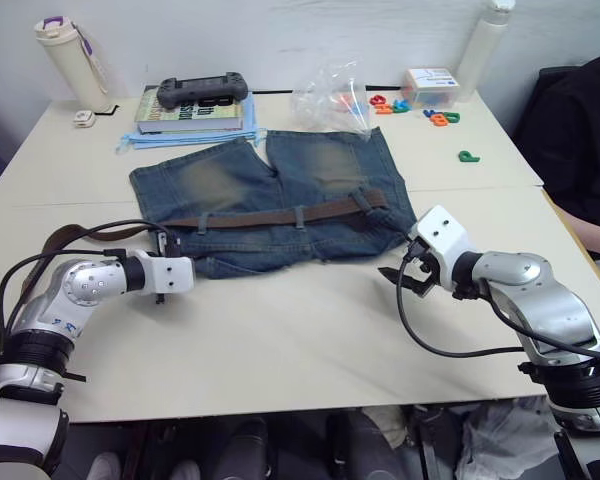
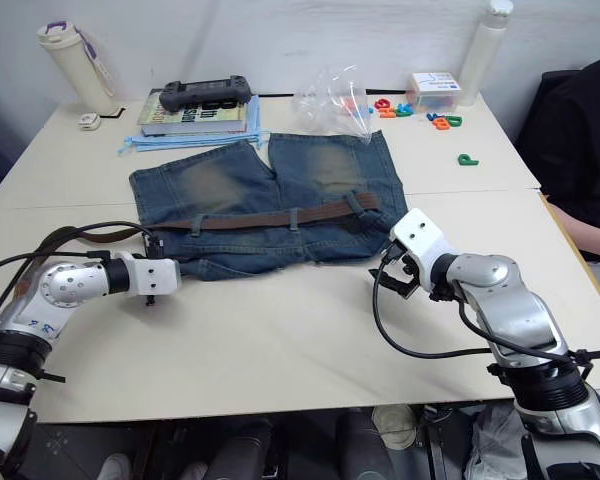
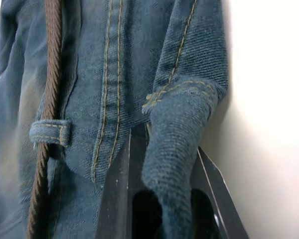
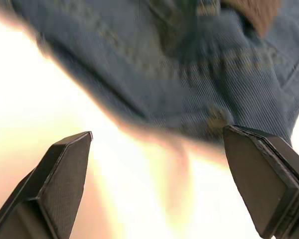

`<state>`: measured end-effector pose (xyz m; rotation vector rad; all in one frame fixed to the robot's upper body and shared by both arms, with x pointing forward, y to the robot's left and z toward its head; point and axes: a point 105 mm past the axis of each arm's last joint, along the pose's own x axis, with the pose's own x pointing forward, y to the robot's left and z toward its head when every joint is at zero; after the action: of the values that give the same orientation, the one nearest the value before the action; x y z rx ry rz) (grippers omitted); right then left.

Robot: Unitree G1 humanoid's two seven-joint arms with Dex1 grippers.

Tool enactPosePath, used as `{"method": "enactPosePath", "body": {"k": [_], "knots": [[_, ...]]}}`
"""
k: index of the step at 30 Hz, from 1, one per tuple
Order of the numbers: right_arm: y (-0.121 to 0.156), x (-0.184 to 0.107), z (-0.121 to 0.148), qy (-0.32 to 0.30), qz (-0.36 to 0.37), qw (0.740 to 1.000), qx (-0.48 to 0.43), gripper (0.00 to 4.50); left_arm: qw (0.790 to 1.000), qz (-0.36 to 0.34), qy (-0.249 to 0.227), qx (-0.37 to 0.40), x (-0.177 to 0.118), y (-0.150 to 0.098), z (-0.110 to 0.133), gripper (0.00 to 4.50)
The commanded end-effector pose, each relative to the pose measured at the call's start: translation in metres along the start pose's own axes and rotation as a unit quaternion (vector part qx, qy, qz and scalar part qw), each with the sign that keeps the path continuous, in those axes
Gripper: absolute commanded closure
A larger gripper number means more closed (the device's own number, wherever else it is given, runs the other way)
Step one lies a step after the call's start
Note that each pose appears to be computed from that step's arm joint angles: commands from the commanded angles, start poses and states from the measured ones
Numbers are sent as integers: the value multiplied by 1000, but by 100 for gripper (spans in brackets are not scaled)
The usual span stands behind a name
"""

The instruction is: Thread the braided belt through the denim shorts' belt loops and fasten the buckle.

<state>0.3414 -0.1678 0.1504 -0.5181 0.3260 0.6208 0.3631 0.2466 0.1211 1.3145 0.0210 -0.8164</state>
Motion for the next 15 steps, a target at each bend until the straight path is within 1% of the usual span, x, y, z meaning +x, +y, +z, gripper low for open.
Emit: {"method": "enactPosePath", "body": {"k": [1,2,4,6,7,8,10,13,15], "knots": [[-4,-8,25,-46,5,999,9,0,999,-13,17,-28,-15,-6,-16,447],[-6,-9,27,-51,8,999,18,0,999,-11,7,-39,-16,-4,-13,447],[-10,-9,36,-67,20,997,41,0,996,-4,-27,-83,-21,4,-5,359],[-15,-8,44,-79,32,994,63,0,988,-10,-64,-141,-27,10,2,298],[-18,-7,49,-84,39,993,75,0,982,-19,-79,-169,-30,12,6,245],[-21,-6,54,-92,47,991,90,0,976,-34,-93,-196,-35,13,9,200],[-30,-2,64,-107,60,984,127,0,950,-60,-127,-278,-47,23,15,119],[-45,8,67,-102,63,978,171,0,910,-52,-170,-374,-61,48,18,119],[-54,19,69,-102,68,969,216,0,883,-9,-185,-432,-65,71,10,119]]}}
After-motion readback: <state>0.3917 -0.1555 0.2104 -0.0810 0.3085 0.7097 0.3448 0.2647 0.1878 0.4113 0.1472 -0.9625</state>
